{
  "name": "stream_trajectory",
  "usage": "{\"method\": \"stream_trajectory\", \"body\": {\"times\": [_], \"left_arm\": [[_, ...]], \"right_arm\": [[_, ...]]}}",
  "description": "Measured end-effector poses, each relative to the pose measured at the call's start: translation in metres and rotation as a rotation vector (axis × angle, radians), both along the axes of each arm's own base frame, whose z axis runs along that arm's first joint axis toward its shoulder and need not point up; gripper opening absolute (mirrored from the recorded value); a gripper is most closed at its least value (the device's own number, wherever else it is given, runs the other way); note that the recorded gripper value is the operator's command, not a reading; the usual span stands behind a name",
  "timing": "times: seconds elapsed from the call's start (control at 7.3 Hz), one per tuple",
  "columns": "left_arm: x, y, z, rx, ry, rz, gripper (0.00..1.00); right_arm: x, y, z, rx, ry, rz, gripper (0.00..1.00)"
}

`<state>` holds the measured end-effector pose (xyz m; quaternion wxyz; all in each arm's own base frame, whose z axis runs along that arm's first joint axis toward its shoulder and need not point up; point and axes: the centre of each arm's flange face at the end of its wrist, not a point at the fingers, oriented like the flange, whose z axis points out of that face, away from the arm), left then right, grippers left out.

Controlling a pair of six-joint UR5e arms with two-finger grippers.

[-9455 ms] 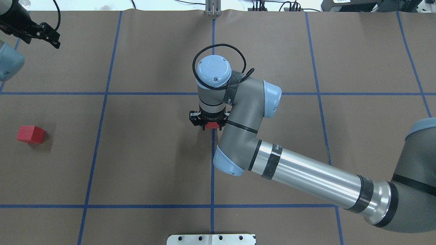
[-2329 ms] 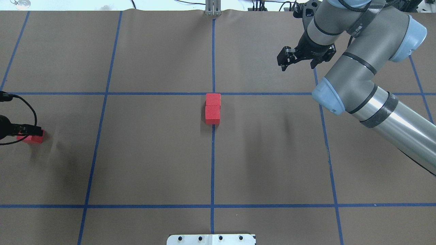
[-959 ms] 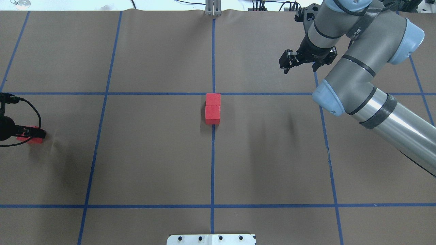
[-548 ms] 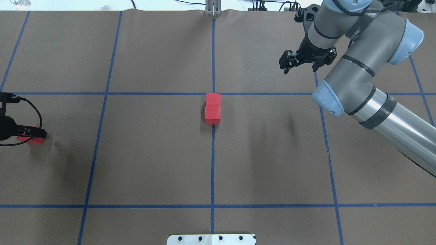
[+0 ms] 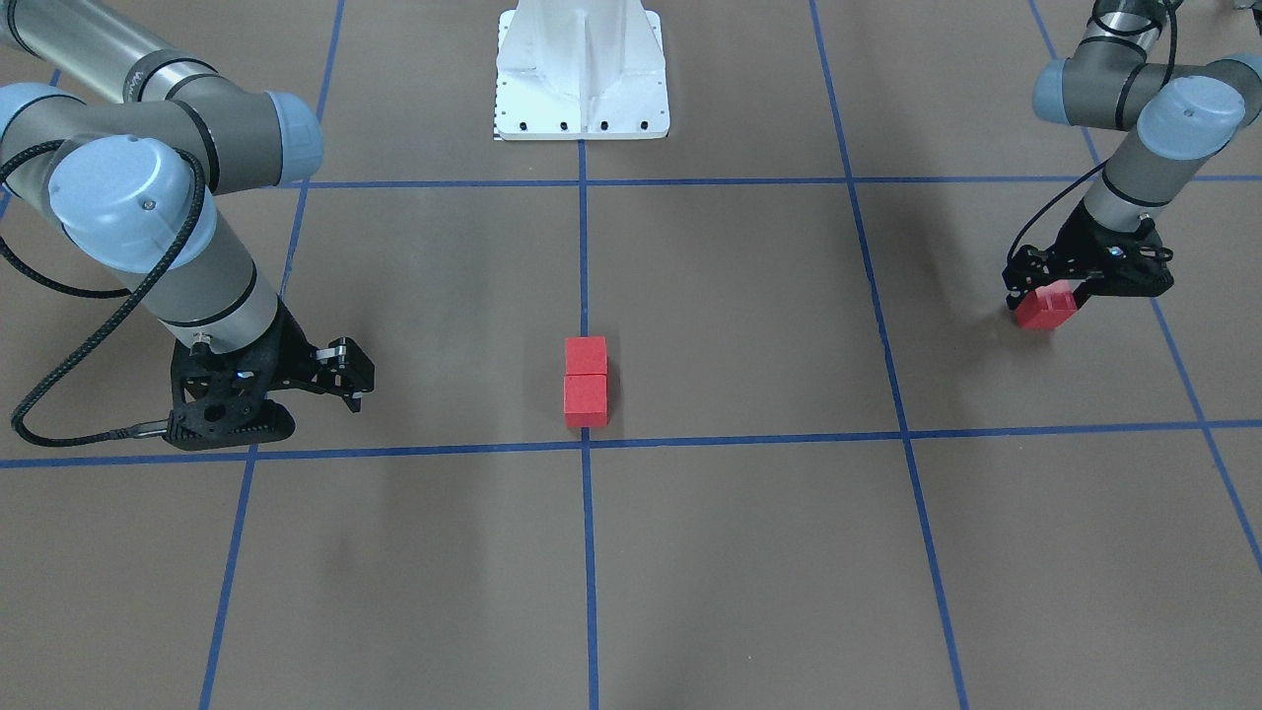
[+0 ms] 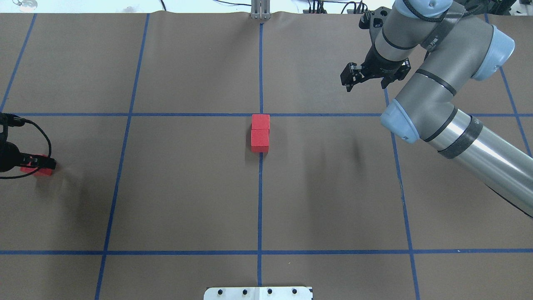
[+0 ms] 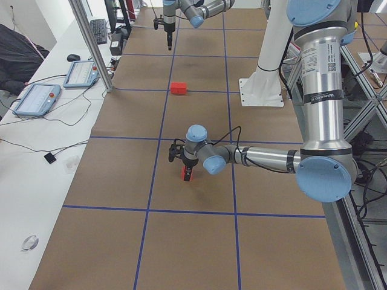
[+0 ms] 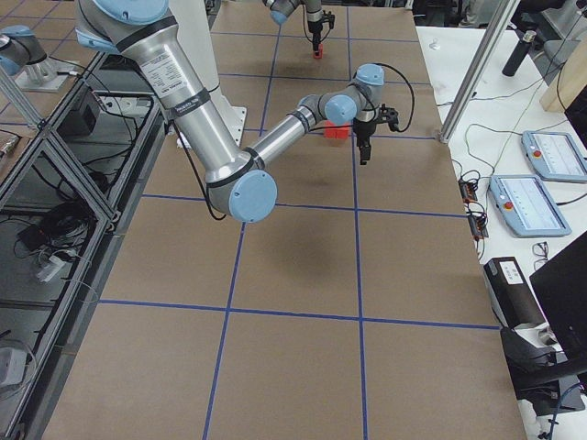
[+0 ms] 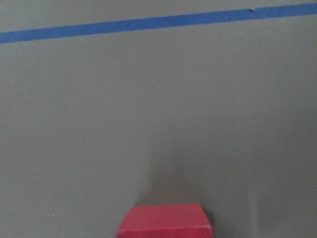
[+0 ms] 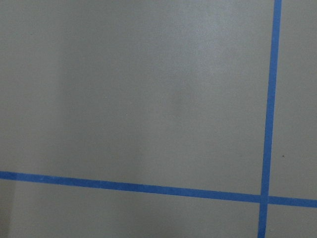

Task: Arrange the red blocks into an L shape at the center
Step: 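Lower the left gripper onto the last red cube and grasp it, then lift the red cube with the left gripper and carry it toward the center cubes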

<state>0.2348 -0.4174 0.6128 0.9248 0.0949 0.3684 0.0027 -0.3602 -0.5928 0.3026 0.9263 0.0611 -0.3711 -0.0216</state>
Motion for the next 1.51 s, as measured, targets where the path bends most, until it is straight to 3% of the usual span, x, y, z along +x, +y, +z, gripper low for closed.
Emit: {"method": "stream_trajectory", "body": {"times": [0.69,0.82,0.96,1.1,1.37,1.51], "left_arm": [[-0.003,-0.003,0.002,-0.001,-0.003,-0.007,0.58],[-0.003,-0.003,0.002,-0.002,-0.003,-0.008,0.40],[-0.003,-0.004,0.001,-0.001,-0.003,-0.008,0.08],[-0.004,-0.005,-0.001,0.000,0.001,-0.010,0.00],[-0.015,-0.022,-0.016,0.005,0.019,-0.049,0.00],[-0.019,-0.045,-0.037,-0.008,0.023,-0.090,0.00]], "right_arm": [[-0.006,-0.006,0.011,0.021,-0.021,0.004,0.99],[-0.006,-0.006,0.011,0.021,-0.021,0.003,0.99],[-0.006,-0.006,0.011,0.021,-0.022,0.003,0.99],[-0.006,-0.006,0.011,0.021,-0.022,0.003,0.99],[-0.005,-0.007,0.011,0.021,-0.022,0.004,0.99],[-0.005,-0.007,0.010,0.022,-0.023,0.004,0.99]]}}
